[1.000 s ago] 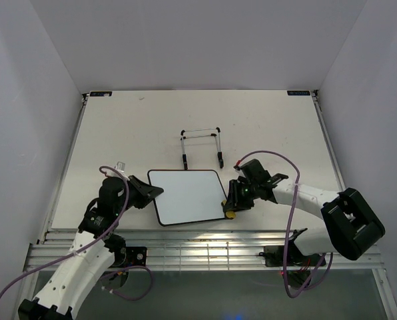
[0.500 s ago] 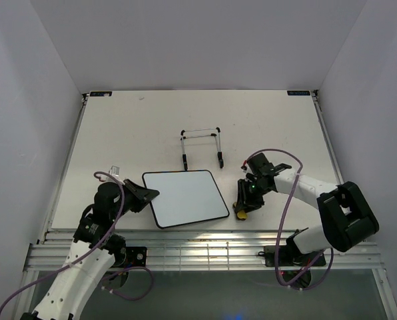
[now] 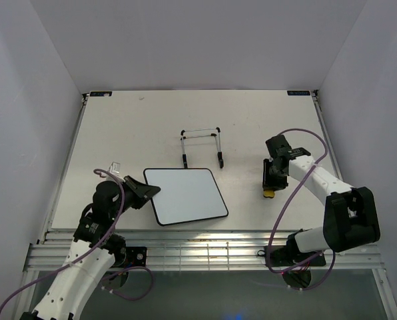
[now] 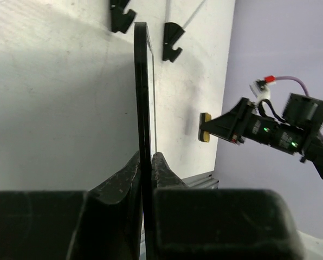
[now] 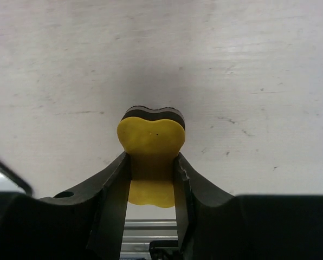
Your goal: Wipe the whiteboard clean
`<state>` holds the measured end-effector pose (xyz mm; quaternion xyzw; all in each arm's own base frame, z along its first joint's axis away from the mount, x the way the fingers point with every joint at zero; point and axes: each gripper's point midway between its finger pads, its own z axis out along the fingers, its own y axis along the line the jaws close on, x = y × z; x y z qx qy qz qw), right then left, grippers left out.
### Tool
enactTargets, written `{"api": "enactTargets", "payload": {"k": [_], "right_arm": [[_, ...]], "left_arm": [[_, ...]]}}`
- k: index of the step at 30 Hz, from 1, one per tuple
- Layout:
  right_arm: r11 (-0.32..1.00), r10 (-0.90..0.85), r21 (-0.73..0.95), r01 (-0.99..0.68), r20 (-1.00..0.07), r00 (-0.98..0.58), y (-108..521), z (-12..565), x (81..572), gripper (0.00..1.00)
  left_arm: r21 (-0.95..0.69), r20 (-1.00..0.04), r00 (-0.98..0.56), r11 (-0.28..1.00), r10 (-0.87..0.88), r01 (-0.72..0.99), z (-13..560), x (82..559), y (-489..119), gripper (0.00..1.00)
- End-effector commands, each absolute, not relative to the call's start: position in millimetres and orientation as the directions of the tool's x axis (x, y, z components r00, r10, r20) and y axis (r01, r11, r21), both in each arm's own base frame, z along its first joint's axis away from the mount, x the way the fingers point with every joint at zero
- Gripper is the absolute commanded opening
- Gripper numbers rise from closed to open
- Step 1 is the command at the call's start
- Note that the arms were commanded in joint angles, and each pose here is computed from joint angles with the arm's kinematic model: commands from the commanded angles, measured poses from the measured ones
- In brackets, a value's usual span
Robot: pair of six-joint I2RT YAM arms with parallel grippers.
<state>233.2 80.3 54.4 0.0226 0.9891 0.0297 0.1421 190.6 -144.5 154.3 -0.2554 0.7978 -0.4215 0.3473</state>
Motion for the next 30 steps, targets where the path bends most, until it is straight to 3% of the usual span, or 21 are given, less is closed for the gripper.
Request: {"api": "enactTargets", "payload": {"k": [1,6,15,22,30], "right_arm": [[0.991,0.081,-0.08,0.111,-0.308,-0.948,49.7,50.3,245.8,0.37],[0.989,0.094,-0.079,0.122,-0.298,-0.95,44.7,34.0,247.5,0.41],[0.995,0.082,-0.035,0.097,-0.295,-0.952,49.6,28.5,243.5,0.69],[0.995,0.097,-0.004,0.105,-0.344,-0.934,49.6,41.3,243.8,0.7],[0.991,0.112,0.116,0.06,-0.511,-0.852,63.2,102.5,254.2,0.7]], "left_arm": [[-0.883,-0.434,-0.608,0.448,-0.665,0.14,213.6,198.1,-161.8,0.0],[-0.869,-0.491,-0.59,0.408,-0.641,0.28,250.9,197.6,-171.1,0.0],[-0.82,-0.564,-0.54,0.349,-0.624,0.453,287.9,197.4,-181.0,0.0],[-0.764,-0.632,-0.501,0.369,-0.591,0.529,301.5,220.0,-191.4,0.0],[-0.714,-0.656,-0.37,0.383,-0.658,0.586,322.2,256.6,-190.5,0.0]]}}
